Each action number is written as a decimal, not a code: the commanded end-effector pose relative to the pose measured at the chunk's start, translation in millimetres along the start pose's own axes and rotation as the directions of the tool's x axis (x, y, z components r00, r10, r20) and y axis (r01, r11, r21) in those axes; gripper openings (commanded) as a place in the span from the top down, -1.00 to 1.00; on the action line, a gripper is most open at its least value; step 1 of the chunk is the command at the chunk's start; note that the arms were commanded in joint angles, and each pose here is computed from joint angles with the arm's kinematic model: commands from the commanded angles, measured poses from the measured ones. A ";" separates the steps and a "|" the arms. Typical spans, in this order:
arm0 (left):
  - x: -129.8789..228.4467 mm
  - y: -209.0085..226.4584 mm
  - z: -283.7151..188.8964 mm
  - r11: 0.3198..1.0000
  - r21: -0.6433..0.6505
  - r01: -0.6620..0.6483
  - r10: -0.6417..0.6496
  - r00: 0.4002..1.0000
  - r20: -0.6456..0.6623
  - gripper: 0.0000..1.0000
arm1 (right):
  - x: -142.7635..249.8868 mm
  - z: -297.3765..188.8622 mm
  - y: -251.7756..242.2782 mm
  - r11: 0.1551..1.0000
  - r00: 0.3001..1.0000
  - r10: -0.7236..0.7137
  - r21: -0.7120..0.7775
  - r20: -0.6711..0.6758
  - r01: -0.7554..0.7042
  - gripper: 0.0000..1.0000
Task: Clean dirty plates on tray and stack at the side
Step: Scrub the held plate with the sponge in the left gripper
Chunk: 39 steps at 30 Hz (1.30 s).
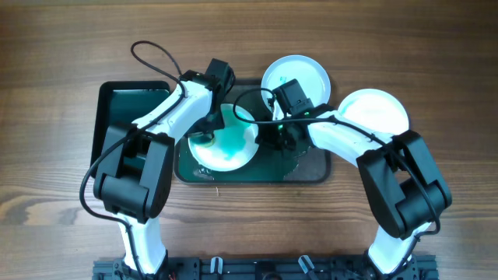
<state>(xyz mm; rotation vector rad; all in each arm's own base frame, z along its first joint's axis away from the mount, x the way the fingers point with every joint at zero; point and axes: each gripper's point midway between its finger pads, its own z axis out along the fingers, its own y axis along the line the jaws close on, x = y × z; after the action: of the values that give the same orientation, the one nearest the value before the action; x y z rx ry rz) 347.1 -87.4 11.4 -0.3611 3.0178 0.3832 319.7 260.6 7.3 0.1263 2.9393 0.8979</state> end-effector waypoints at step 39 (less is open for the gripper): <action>-19.8 17.0 -37.1 0.997 0.075 0.008 0.000 0.994 -0.111 0.92 | -5.2 -1.3 -3.6 1.000 1.000 0.014 0.024 0.011 -0.015 0.91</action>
<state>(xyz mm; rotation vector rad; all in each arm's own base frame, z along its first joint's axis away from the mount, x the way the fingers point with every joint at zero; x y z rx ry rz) 344.6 -70.5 35.9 -0.3985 3.1238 0.3756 316.4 264.3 7.8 0.1146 2.9459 0.9185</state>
